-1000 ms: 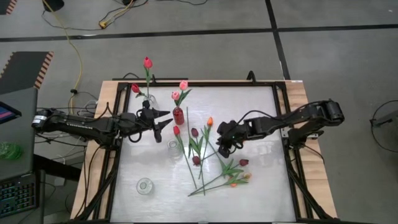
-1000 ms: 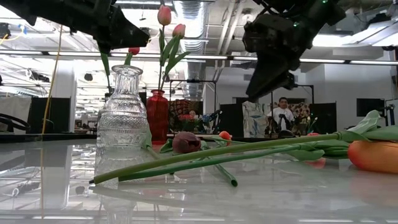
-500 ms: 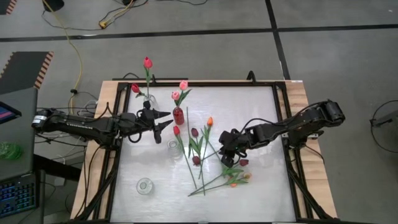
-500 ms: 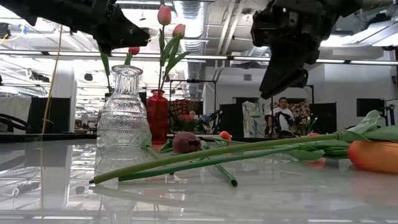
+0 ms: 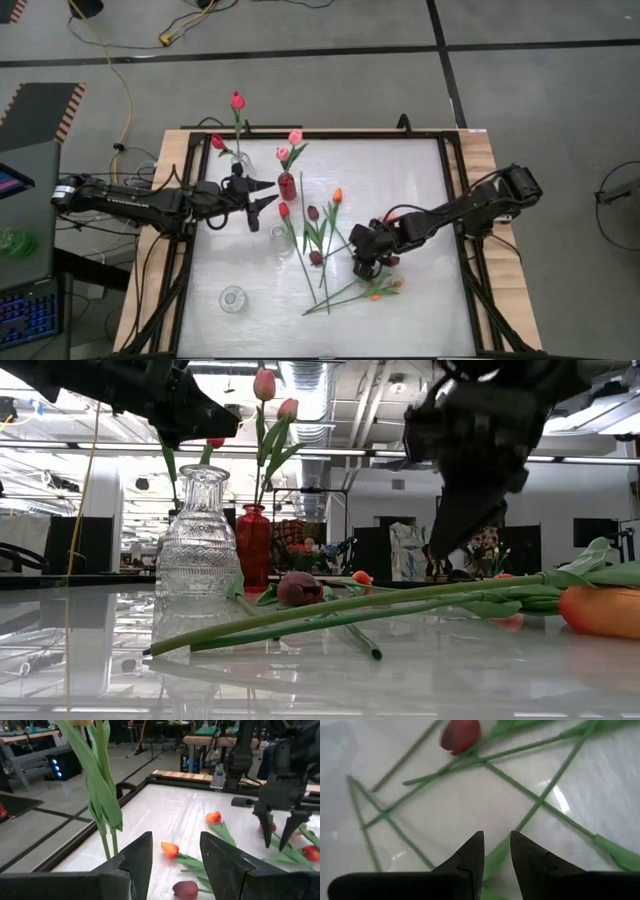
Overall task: Sort flowers into vase by color
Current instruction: Put the orange tulip into the middle transparent vase
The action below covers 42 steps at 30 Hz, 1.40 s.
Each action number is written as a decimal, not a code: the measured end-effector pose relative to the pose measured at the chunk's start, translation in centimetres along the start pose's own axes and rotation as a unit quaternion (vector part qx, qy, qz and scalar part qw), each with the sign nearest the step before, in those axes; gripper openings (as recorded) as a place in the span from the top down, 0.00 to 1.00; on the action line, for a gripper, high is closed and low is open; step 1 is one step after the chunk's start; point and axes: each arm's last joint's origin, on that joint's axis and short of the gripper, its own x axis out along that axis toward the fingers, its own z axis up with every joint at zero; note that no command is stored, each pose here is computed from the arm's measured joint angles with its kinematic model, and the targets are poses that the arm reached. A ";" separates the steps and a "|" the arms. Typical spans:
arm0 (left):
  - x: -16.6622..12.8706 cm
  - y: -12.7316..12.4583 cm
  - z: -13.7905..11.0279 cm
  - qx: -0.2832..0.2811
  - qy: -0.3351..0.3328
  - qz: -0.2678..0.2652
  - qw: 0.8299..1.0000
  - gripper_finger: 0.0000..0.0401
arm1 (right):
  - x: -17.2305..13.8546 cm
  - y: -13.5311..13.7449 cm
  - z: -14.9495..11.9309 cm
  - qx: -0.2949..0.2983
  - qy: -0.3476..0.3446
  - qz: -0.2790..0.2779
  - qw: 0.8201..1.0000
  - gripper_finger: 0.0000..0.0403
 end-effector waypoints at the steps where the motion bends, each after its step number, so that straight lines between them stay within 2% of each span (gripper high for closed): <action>1: 0.0 0.0 0.0 0.000 0.001 0.000 1.000 0.62 | 0.4 -0.1 -0.1 0.002 0.005 -0.005 1.000 0.69; 13: 0.0 0.0 0.0 0.001 0.002 0.000 1.000 0.62 | 3.1 -0.9 -0.8 0.003 0.040 -0.034 0.999 0.69; 27: 0.0 0.0 0.0 0.000 0.002 0.000 1.000 0.62 | 2.8 -0.2 0.2 0.020 0.024 -0.007 0.999 0.69; 42: 0.0 0.0 0.0 0.000 0.002 0.001 1.000 0.62 | 2.9 -0.3 -0.3 0.016 0.044 -0.022 0.999 0.69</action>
